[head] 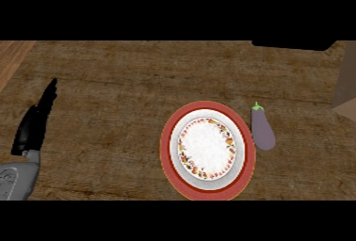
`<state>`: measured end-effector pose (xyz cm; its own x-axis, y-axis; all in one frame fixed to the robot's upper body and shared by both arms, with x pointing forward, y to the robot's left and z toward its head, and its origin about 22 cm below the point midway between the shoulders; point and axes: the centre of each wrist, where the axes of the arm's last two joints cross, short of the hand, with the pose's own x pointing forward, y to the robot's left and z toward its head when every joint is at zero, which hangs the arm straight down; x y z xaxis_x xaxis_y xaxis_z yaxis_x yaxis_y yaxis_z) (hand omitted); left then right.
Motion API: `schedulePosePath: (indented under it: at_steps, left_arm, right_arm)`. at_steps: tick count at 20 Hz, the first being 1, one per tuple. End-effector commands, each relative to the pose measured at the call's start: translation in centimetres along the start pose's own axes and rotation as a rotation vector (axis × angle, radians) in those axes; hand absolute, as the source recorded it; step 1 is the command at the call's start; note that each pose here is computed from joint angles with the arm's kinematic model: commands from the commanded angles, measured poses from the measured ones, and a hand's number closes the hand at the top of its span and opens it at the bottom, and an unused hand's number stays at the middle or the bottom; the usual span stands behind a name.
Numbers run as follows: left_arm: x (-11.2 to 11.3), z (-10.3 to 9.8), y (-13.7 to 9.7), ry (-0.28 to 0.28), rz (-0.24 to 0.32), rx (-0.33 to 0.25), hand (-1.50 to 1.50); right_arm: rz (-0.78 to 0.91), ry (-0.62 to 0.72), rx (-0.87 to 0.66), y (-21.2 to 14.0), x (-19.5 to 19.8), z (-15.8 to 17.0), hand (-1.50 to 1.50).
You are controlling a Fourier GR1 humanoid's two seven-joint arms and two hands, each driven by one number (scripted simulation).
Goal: Pick the can from the plate and place it in the cardboard box
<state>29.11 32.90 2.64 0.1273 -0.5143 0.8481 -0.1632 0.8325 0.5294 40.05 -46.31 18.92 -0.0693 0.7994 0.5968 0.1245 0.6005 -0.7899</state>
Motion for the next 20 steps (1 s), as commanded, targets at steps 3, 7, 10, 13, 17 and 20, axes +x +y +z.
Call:
schedulePosePath:
  at_steps: [3,7,10,13,17,20]
  left_arm:
    - [0.0,0.0,-0.2,-0.001,-0.003,0.008,0.0]
    - [1.4,-0.9,0.2,-0.027,0.008,-0.002,0.0]
    - [0.5,-0.5,0.1,0.009,0.011,0.006,0.0]
    - [0.5,-0.1,0.1,-0.016,0.008,0.014,0.0]
    - [-0.6,0.3,0.5,0.0,-0.004,0.014,0.0]
    - [-0.8,0.6,-0.1,0.013,-0.001,0.018,0.0]
  right_arm:
    - [-0.084,0.13,0.054,2.5,-0.2,-0.3,-1.5]
    - [-0.127,0.081,0.056,4.7,1.0,-1.3,-1.5]
    - [-0.164,0.019,0.007,4.1,-0.3,-0.4,-1.5]
    - [-0.239,-0.036,-0.096,2.9,-0.6,0.0,-1.5]
    - [-0.369,-0.049,-0.2,0.5,-0.5,0.2,-1.5]
    - [-0.441,-0.045,-0.256,-1.7,-1.5,1.4,-1.5]
